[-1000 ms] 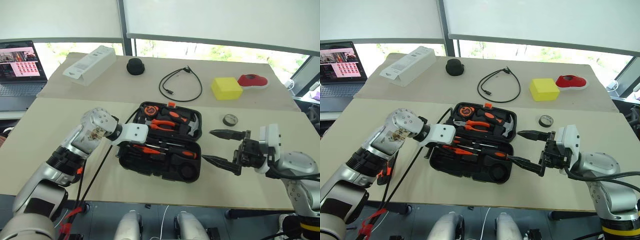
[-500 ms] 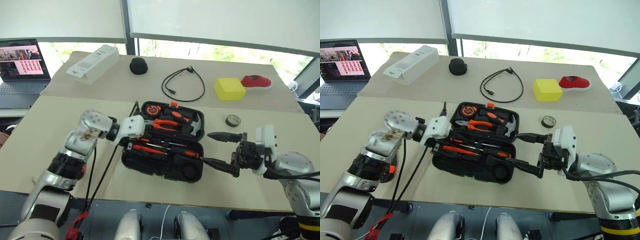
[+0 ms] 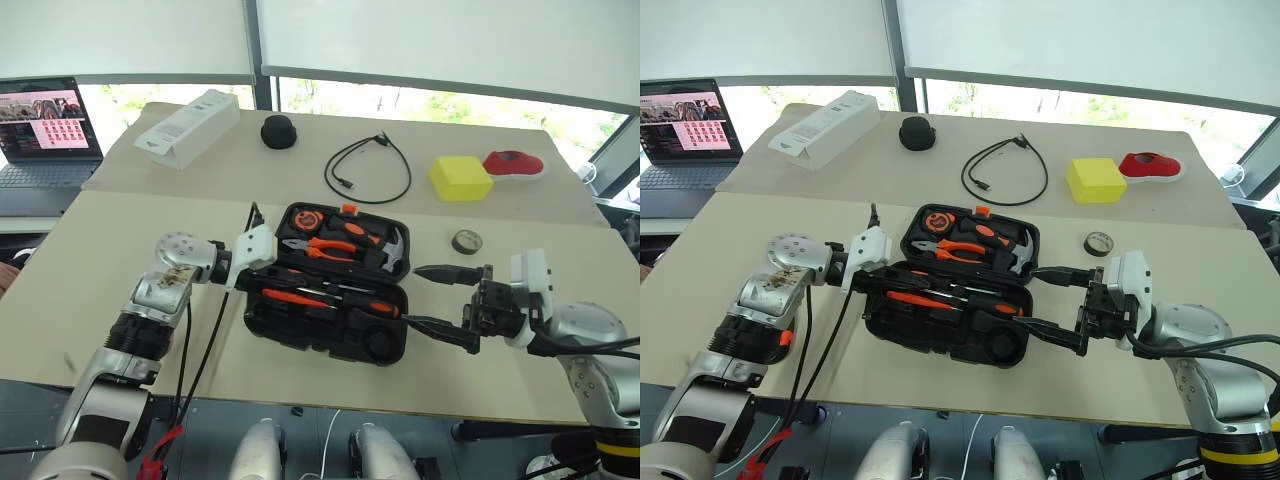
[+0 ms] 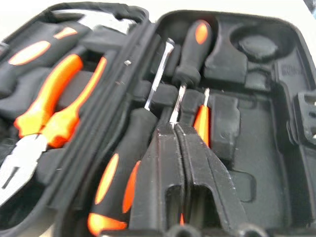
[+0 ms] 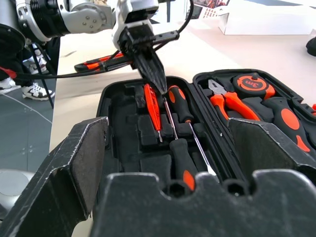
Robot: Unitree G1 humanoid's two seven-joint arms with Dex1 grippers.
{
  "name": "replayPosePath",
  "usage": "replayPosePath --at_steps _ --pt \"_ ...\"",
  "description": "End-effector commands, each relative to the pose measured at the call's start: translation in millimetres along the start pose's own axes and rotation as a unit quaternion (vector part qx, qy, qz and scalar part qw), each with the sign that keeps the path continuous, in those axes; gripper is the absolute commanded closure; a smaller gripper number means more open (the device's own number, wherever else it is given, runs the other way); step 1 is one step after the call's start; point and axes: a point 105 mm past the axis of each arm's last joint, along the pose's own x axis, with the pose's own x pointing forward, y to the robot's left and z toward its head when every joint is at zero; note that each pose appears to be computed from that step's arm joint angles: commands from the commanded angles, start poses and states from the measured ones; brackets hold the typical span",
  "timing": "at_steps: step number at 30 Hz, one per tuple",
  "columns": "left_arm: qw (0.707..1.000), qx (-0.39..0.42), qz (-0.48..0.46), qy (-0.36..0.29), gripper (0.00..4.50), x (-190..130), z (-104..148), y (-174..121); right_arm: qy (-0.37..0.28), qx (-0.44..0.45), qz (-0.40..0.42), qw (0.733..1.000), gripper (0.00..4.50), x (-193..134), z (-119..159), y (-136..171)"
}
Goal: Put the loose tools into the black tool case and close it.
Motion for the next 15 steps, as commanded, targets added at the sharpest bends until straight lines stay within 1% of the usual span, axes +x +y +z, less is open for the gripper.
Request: replayPosePath --at_steps 1,4,8,15 --pt "1.000 -0.003 -0.008 0.015 4.46 4.1 -8.7 -8.8 -0.016 -0.018 -0.002 1.000 0.00 0.0 10.4 -0.2" --pt "1.000 -0.019 -0.010 0.017 4.46 5.1 -12.8 -13.3 -0.018 -0.017 -0.006 1.000 0.00 0.4 9.8 -0.2" --pt "0.999 -0.016 -0.021 0.027 4.46 4.2 -15.7 -20.9 -0.021 -0.015 -0.010 1.000 0.00 1.9 8.3 -0.7" --pt "0.996 -0.064 0.010 0.063 4.46 4.1 -34.7 -20.0 -0.026 -0.013 -0.010 1.000 0.00 4.7 7.7 -0.9"
